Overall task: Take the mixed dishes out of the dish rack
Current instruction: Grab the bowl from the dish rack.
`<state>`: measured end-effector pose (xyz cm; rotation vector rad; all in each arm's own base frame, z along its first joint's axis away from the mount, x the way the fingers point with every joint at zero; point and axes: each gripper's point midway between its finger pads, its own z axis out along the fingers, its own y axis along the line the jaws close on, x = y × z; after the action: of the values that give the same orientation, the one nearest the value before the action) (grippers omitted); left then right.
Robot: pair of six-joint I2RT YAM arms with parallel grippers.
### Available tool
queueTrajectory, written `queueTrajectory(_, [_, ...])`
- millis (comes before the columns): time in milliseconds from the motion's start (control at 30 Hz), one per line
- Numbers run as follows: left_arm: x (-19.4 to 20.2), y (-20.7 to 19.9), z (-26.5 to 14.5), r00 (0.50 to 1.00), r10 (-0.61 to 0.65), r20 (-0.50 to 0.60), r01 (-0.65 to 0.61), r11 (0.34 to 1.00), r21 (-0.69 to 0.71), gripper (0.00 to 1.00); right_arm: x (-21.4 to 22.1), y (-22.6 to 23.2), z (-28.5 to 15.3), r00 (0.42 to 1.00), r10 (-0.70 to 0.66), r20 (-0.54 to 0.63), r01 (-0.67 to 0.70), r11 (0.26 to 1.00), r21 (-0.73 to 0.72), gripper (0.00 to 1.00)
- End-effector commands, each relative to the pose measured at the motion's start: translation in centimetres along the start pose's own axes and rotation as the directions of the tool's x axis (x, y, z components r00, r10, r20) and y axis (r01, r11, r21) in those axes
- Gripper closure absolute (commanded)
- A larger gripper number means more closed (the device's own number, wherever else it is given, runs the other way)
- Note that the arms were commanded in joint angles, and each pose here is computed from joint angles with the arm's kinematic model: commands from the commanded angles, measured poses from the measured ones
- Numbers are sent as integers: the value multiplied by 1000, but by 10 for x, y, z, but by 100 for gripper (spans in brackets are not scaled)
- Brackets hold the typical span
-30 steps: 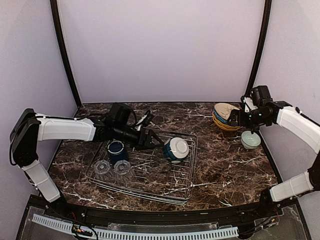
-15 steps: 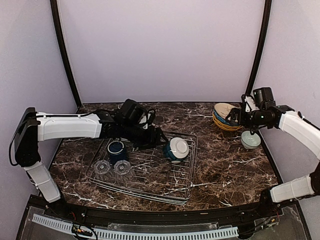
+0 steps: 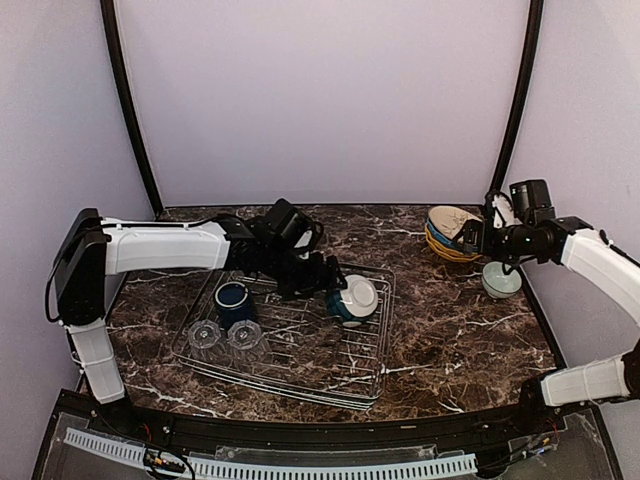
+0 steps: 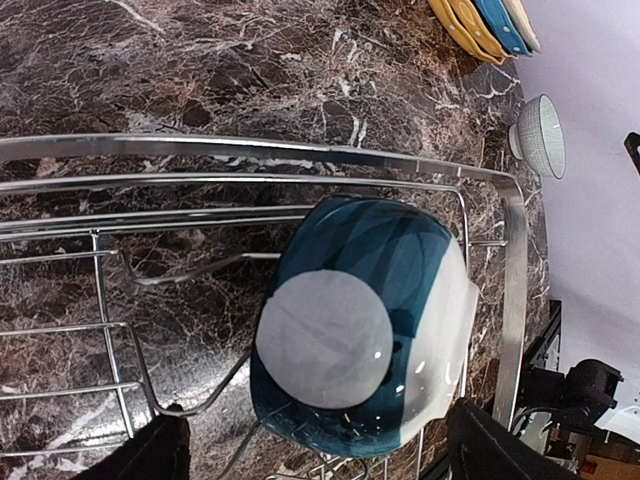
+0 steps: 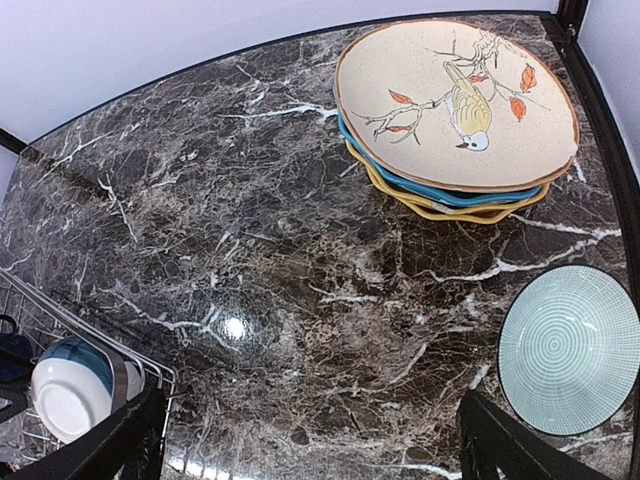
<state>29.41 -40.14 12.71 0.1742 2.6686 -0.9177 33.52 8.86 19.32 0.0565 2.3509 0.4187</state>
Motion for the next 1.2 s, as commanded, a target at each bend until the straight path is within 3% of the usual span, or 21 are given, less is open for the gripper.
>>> queueTrajectory(0, [5, -1, 4, 1000, 14, -18, -15, 999, -36, 14, -1, -1, -2, 999, -16, 33, 16, 1000, 1, 1])
queueTrajectory(133, [4, -6, 1, 998, 66, 0, -66, 994, -86, 19, 3, -3, 0, 999, -16, 31, 16, 1000, 7, 1])
queueTrajectory(267, [-1, -14, -7, 998, 62, 30, -58, 992, -115, 20, 4, -3, 1, 999, -16, 29, 16, 1000, 5, 1])
queueTrajectory(367, [-9, -16, -20, 984, 147, 102, -120, 965, -232, 20, 4, -2, 3, 1000, -15, 26, 15, 1000, -1, 1])
queueTrajectory(467, [-12, -30, -27, 975, 176, 136, -139, 960, -244, 18, 5, -2, 4, 1000, -15, 22, 15, 1000, -3, 1])
queueTrajectory(767, [3, -40, -10, 996, -29, 86, 42, 986, -160, 14, 7, -2, 5, 1000, -17, 23, 17, 1000, -8, 1])
queueTrajectory(867, [-1, -36, -8, 993, -51, 105, 70, 980, -185, 12, 8, -3, 5, 1000, -18, 25, 18, 1000, -7, 1])
queueTrajectory(967, [1, -30, 0, 992, -76, 102, 97, 972, -214, 4, 10, -3, 5, 1000, -22, 20, 22, 1000, -5, 1])
queueTrajectory(1167, [3, -16, 11, 990, -97, 105, 122, 955, -269, 3, 13, -4, 7, 1000, -25, 16, 25, 1000, -5, 1])
